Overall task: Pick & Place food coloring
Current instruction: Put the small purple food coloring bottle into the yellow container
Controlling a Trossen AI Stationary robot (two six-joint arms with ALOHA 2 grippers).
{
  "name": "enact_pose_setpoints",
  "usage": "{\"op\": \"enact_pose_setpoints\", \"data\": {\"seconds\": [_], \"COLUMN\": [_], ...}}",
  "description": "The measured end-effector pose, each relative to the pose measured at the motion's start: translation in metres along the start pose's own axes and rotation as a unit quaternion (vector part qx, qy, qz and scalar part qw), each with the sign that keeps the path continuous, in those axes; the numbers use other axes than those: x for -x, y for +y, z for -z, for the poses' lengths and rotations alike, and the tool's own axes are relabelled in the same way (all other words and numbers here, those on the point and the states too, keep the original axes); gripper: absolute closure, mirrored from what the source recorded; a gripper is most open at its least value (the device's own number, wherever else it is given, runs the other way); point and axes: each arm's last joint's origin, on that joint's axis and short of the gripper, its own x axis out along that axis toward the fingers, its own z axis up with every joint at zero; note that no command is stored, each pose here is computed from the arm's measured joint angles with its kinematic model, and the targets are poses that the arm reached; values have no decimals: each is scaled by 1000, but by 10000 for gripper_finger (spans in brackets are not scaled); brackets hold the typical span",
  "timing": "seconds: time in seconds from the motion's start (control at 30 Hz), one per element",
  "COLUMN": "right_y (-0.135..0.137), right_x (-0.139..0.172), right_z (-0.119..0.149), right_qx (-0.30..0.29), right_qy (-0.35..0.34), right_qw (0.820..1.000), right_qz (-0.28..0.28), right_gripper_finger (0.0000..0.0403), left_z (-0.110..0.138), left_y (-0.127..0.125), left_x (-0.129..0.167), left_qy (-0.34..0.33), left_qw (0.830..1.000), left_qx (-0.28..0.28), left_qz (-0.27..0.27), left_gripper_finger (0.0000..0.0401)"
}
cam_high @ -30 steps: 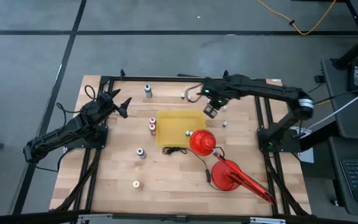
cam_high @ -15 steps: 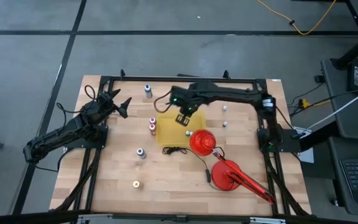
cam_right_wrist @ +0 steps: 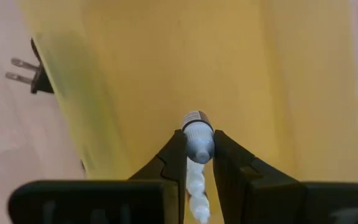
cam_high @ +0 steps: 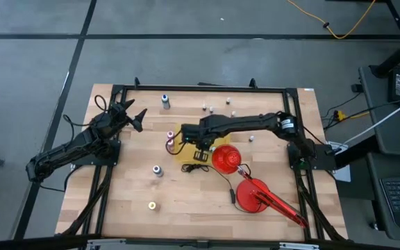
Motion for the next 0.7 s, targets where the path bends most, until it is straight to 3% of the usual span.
{"op": "enact_pose_setpoints", "data": {"seconds": [0.7], "right_y": [8], "right_x": [-49], "right_z": [13], "right_qx": [21], "right_qy": [60], "right_qw": [998], "right_qz": [7], "right_gripper_finger": [343], "left_z": [0], "left_y": [0], "left_x": [0], "left_qy": [0], "left_qw": [1000], "left_qx": [0], "left_qz": [0], "left_gripper_finger": [37]}}
